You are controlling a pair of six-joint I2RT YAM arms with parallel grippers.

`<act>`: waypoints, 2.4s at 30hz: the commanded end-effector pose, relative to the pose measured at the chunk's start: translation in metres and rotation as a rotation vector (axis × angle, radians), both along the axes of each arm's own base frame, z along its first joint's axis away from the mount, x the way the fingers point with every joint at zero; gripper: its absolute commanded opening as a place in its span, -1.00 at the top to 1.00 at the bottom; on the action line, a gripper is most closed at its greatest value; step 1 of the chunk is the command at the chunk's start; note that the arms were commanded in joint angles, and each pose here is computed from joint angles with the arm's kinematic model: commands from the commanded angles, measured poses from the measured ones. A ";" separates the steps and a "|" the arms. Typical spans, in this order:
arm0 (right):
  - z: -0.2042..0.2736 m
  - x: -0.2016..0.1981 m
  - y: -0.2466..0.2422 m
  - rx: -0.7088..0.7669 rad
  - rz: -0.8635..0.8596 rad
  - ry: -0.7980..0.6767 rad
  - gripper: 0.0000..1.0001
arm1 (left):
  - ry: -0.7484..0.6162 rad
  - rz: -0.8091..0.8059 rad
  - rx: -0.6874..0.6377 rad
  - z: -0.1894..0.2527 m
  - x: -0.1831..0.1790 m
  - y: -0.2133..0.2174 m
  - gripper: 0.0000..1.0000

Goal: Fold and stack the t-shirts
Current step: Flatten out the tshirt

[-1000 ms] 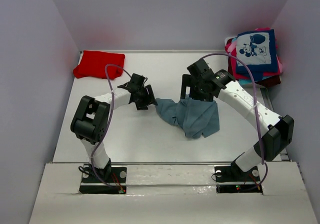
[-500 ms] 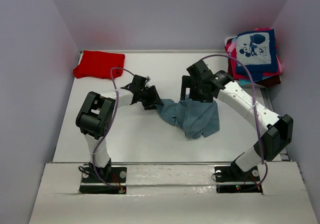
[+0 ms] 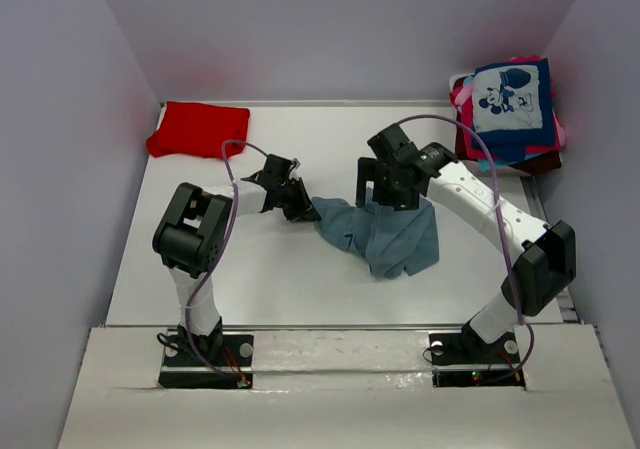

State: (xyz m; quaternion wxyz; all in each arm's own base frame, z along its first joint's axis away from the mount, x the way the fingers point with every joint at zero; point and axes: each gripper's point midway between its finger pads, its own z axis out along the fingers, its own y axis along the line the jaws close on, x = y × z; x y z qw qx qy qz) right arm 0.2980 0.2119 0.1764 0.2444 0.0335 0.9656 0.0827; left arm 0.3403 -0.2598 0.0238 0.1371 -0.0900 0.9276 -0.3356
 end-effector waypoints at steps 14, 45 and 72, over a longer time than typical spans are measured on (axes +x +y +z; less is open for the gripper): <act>-0.030 -0.055 -0.031 -0.072 0.015 0.173 -0.62 | -0.072 -0.011 -0.005 0.024 0.007 0.001 0.89; 0.032 -0.009 -0.028 -0.091 -0.051 -0.036 0.86 | -0.396 0.183 0.175 0.166 0.047 0.099 0.89; 0.134 -0.046 -0.083 -0.050 -0.100 -0.288 0.86 | -0.742 0.530 0.331 0.331 -0.057 0.206 0.89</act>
